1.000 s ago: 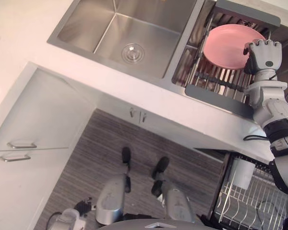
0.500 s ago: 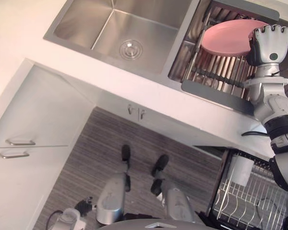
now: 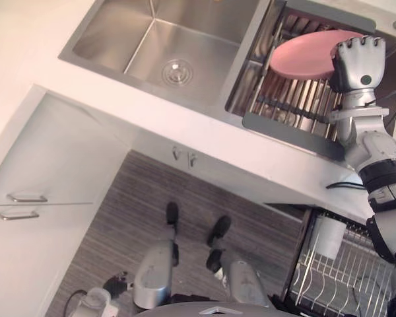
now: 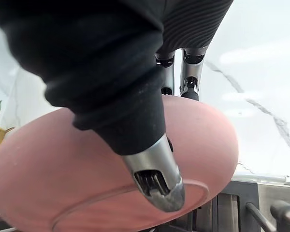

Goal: Walk over to the sink, pick up the cup, carry it to the dishwasher, place the cup inside the dishwasher, then close the dishwasher door

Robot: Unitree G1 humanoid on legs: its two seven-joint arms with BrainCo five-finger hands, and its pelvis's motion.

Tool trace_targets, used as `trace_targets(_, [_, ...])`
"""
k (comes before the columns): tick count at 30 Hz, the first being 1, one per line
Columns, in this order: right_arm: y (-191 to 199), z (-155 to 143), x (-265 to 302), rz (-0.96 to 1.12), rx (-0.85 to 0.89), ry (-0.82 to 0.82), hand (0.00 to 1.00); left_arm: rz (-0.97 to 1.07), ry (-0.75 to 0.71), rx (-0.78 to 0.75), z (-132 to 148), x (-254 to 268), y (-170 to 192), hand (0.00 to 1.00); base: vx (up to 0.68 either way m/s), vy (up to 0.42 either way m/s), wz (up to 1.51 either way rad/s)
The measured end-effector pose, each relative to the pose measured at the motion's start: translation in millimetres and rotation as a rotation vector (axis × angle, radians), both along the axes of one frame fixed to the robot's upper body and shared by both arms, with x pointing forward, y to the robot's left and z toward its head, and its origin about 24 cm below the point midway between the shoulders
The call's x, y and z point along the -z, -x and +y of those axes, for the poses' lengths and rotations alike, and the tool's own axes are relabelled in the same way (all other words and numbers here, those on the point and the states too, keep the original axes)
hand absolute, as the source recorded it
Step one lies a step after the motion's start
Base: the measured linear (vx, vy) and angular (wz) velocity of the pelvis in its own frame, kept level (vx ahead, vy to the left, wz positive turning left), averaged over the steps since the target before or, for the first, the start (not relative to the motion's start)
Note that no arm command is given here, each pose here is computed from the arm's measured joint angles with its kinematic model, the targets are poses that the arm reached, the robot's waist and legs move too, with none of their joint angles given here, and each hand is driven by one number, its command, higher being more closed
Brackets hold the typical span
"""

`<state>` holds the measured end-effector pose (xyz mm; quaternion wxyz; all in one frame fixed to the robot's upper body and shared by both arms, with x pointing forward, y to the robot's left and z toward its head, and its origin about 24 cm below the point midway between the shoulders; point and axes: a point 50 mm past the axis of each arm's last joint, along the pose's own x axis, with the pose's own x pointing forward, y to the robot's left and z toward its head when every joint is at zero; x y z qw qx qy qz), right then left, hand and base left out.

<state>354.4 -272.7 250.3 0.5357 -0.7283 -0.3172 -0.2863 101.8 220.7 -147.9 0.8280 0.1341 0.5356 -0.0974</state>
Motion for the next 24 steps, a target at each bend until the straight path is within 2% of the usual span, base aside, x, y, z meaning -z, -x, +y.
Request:
trace_targets(4, [6,11,26,0.092,-0.038,0.094,1.00,0.021,-0.008,0.008,0,2,8,0.00,0.10,-0.010,0.02])
trace_targets(8, [12,11,38,0.120,-0.042,0.078,1.00,0.053,-0.025,0.000,4,3,17,0.00,0.10,0.000,0.02])
trace_targets(14, [20,1,40,0.131,-0.021,0.065,1.00,0.144,-0.046,0.024,7,7,35,0.00,0.07,0.038,-0.07])
trace_targets(24, [30,13,36,0.133,-0.114,0.110,1.00,0.244,-0.071,0.008,13,10,59,0.00,0.01,0.052,-0.27])
